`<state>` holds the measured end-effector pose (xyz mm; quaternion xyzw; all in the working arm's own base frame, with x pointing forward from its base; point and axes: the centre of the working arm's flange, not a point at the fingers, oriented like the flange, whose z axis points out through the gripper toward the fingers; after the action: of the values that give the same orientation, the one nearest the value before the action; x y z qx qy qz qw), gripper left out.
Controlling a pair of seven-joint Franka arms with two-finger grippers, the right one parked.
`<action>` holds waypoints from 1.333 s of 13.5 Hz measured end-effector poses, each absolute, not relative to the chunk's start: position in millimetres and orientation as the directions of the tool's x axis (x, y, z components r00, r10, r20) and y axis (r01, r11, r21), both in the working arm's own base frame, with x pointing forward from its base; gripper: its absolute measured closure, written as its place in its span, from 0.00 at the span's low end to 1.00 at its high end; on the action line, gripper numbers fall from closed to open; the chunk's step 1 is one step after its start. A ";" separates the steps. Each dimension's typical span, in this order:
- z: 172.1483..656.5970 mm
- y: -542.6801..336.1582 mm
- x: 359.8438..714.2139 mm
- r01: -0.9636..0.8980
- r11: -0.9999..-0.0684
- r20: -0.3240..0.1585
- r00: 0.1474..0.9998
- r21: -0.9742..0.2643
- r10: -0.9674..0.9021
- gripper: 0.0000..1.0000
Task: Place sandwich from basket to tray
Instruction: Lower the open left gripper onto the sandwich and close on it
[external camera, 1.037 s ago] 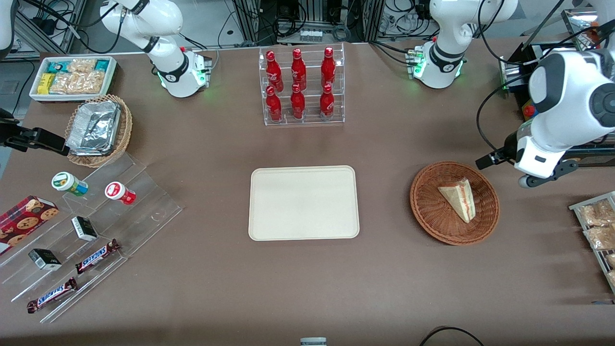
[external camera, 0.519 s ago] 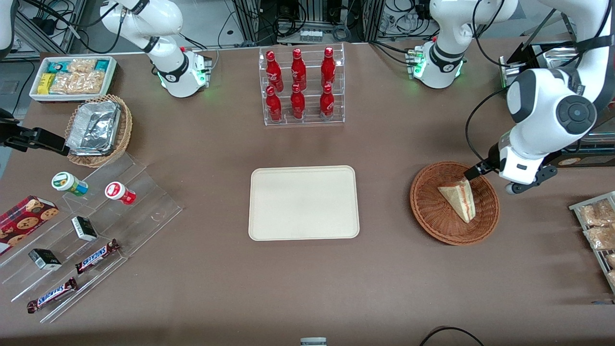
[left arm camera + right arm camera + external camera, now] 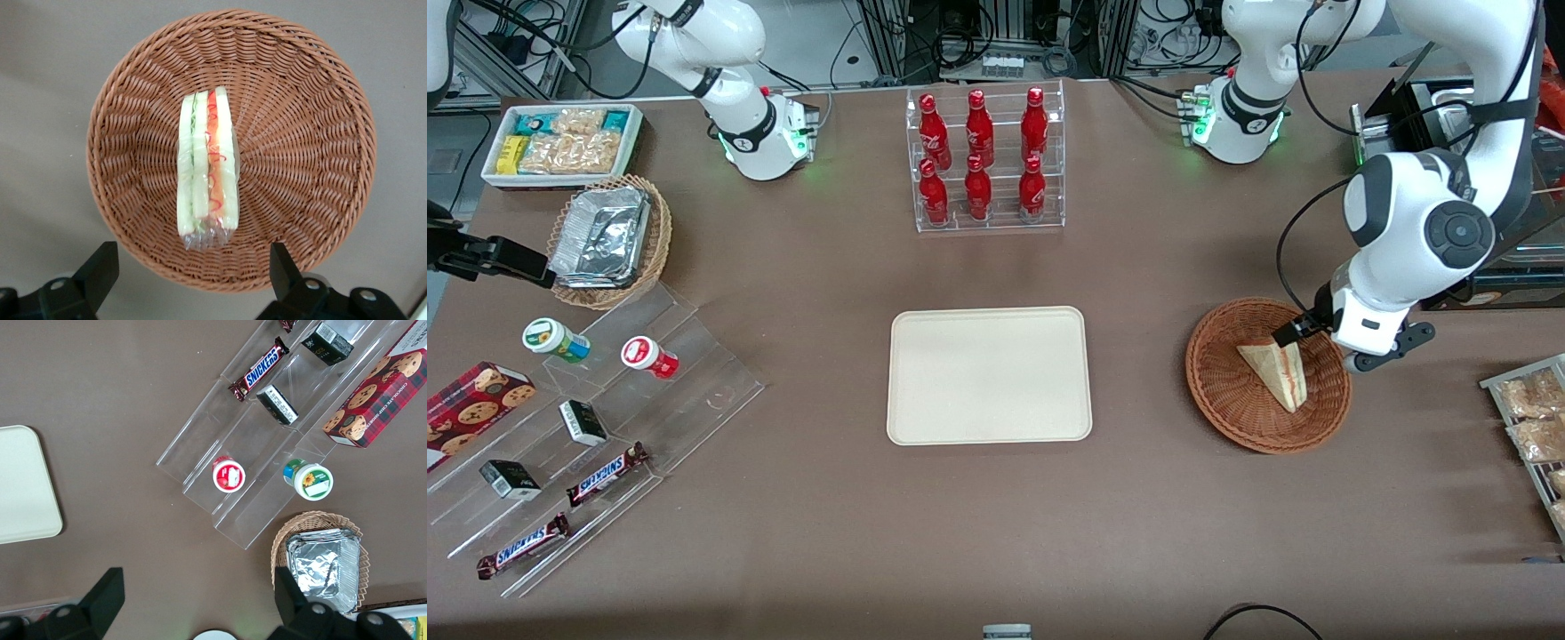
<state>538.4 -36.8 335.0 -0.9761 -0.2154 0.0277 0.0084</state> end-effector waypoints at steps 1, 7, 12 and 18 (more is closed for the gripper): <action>327.5 -36.7 538.1 0.420 -0.907 -0.047 0.906 -0.027 0.421 0.00; 284.3 -36.6 538.0 0.421 -0.907 -0.024 0.907 -0.017 0.421 0.00; 255.7 -36.3 537.0 0.424 -0.905 -0.035 0.905 -0.026 0.425 0.07; 249.4 -34.6 536.2 0.436 -0.899 -0.044 0.898 -0.032 0.437 0.65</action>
<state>536.2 -34.6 249.4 -0.9742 -0.2240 0.0251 0.0109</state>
